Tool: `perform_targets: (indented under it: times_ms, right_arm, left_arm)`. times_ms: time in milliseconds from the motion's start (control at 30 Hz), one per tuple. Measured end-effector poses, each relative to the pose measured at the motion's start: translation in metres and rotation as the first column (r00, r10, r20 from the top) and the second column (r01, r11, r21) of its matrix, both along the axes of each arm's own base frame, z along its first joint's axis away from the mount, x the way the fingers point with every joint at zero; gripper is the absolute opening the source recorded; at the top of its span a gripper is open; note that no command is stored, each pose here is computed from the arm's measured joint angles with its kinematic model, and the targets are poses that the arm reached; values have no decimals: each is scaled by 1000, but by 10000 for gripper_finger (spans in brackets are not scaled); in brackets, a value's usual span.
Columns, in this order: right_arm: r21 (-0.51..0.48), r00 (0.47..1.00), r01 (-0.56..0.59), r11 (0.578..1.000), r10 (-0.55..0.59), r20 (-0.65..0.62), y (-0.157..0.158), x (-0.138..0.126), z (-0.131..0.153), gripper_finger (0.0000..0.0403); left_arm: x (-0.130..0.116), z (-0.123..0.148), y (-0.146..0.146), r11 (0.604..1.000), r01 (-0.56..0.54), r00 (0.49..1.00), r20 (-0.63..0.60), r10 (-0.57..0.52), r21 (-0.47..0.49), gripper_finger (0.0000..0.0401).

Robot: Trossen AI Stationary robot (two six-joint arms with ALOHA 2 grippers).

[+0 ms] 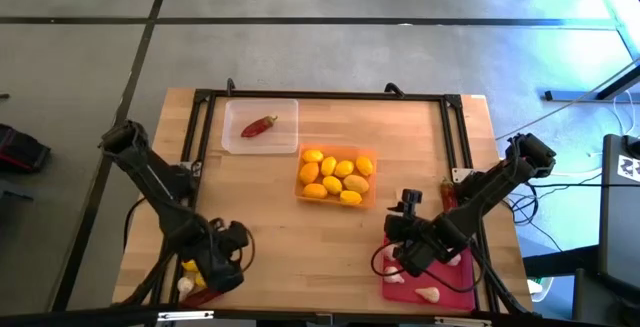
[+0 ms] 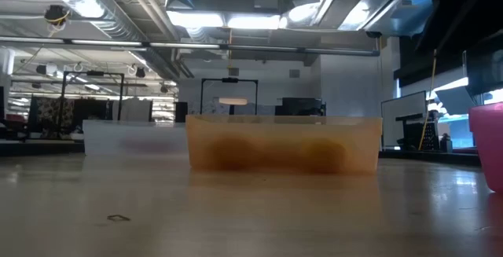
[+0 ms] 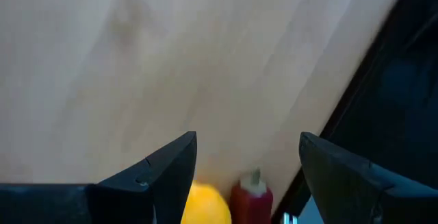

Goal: Sort produce into baskets
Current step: Put the lemon into the orange bin

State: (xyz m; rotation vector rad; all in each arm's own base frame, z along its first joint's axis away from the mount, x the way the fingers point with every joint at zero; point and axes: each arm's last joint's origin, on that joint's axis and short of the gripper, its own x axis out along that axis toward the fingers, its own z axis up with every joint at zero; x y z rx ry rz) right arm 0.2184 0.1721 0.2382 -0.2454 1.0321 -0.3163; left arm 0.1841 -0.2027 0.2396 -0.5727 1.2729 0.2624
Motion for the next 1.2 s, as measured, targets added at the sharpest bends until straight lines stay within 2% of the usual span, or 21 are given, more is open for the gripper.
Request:
perform_targets:
  times_ms: [267, 500, 767, 1200]
  right_arm:
    - [-32, 1000, -10, 999, 9, -12, -3, -1, -5, 198]
    - [-44, 1000, -8, 999, 8, 2, -3, -1, -6, 198]
    - [-35, 1000, -8, 999, 8, 12, -2, 0, -6, 198]
    - [-25, 1000, -8, 1000, 8, 23, -1, 1, -6, 198]
  left_arm:
    - [-18, -22, -27, 990, -131, 975, -185, 121, -43, 251]
    - [-27, -41, -39, 981, -192, 923, -343, 176, -14, 251]
    - [-29, -53, -39, 982, -173, 902, -390, 187, 71, 251]
    - [-28, -54, -40, 987, -147, 907, -389, 163, 70, 251]
